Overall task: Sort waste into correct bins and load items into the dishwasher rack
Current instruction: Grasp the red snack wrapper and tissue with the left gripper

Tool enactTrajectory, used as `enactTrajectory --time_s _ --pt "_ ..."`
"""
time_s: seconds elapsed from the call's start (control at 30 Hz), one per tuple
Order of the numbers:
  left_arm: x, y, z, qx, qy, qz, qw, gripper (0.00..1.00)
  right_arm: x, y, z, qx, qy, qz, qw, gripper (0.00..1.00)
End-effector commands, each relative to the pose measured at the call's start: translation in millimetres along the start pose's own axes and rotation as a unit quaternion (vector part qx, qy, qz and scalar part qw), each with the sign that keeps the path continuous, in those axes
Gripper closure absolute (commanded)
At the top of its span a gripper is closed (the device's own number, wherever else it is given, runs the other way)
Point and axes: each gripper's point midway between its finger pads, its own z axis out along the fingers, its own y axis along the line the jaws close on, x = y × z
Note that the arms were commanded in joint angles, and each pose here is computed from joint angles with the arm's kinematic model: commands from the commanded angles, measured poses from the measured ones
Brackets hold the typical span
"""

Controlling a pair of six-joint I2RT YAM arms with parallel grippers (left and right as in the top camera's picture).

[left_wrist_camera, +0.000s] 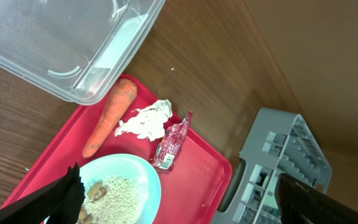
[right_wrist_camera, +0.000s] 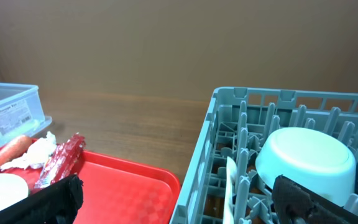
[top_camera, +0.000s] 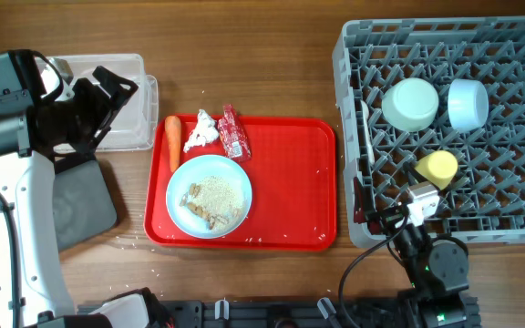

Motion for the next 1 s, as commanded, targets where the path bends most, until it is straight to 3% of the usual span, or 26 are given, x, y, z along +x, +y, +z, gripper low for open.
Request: enactTrajectory --time_s 0.0,0.23,0.33,0.43,0.63,0.73,0.8,0.97 --pt "-2.4 -1.4 -4.0 0.002 -0.007 -0.003 1.000 0.00 2.0 -2.2 0.7 0.006 0.004 -0.006 1.000 0.00" --pt "18.8 -32.9 4.7 0.055 0.035 0.027 0.997 0.00 2.0 -2.2 0.7 0.006 0.004 -0.006 1.000 0.00" --pt "50.0 -38.7 34.3 -0.023 0.044 0.104 0.993 0.00 2.0 -2.2 0.7 0.006 0.004 -0.006 1.000 0.00" --pt "76.0 -62.3 69.1 -0.080 0.010 0.207 0.975 0.00 2.0 -2.2 0.7 0.006 0.004 -0.006 1.000 0.00" --pt "122.5 -126.3 104.7 -0.006 0.004 0.288 0.957 0.00 2.0 -2.2 0.7 0.006 0.004 -0.006 1.000 0.00" --pt "117.1 -130.8 105.7 -0.013 -0.025 0.286 0.958 0.00 2.0 -2.2 0.7 0.006 0.004 -0.006 1.000 0.00" --pt "104.8 -107.8 111.0 -0.074 -0.052 0.214 0.973 0.00 1.9 -2.2 0.7 0.006 0.004 -0.006 1.000 0.00" --pt "129.2 -61.9 157.7 -0.164 0.009 0.183 0.969 0.04 1.9 -2.2 0.7 0.006 0.004 -0.006 1.000 0.00"
